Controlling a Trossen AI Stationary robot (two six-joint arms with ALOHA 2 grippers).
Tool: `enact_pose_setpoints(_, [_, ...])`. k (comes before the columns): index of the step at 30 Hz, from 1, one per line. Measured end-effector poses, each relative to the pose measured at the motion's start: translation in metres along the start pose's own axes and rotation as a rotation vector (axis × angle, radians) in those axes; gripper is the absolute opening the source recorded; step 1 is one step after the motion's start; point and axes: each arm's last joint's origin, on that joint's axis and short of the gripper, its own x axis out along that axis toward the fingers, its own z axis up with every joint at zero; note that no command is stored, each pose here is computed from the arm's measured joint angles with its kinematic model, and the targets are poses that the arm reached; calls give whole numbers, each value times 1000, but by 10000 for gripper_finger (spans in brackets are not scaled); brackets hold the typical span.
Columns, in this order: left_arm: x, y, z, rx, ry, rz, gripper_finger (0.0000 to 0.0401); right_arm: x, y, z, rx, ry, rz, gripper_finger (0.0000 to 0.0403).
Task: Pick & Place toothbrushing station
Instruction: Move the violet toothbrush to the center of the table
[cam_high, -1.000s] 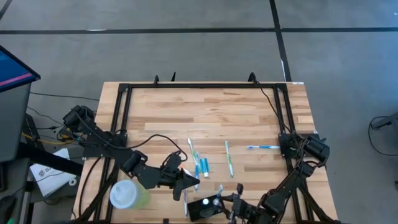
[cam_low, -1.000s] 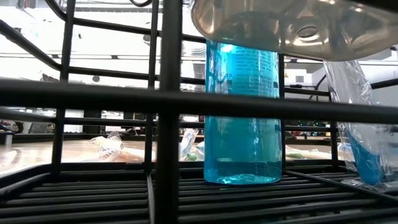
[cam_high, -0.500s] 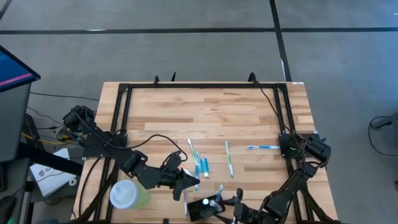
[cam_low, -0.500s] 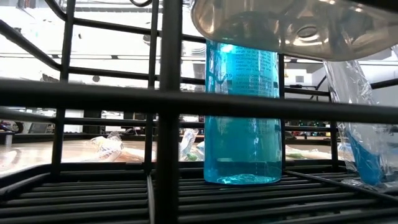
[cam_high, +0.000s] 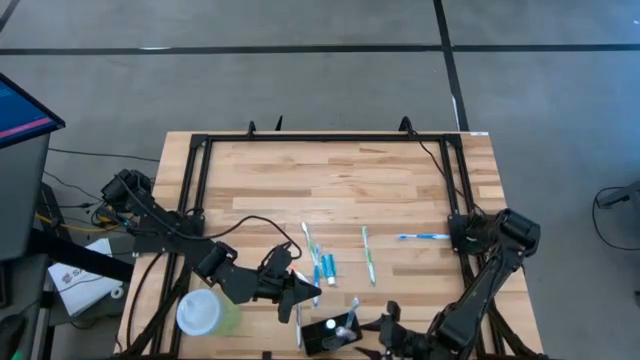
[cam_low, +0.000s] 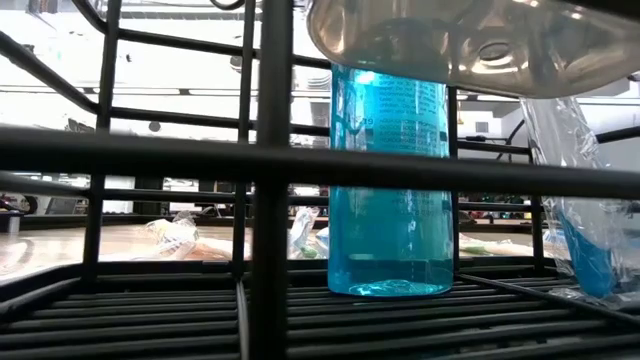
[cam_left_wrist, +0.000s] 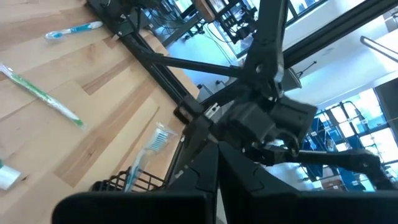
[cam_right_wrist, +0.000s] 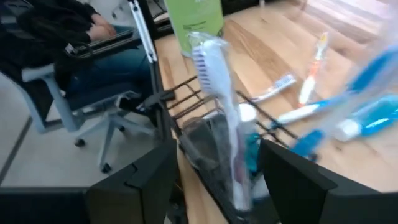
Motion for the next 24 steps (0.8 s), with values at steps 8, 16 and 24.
enact_pose_setpoints(8, [0, 1, 0, 16, 2, 11, 0, -28, -18, 31, 14, 148, 11, 221])
enact_pose_setpoints(16, [0, 16, -5, 3, 65, 138, 0, -55, -41, 56, 71, 243, -34, 221])
enact_pose_setpoints(24, [5, 34, 0, -21, 199, 238, 0, -68, -61, 83, 109, 277, -52, 221])
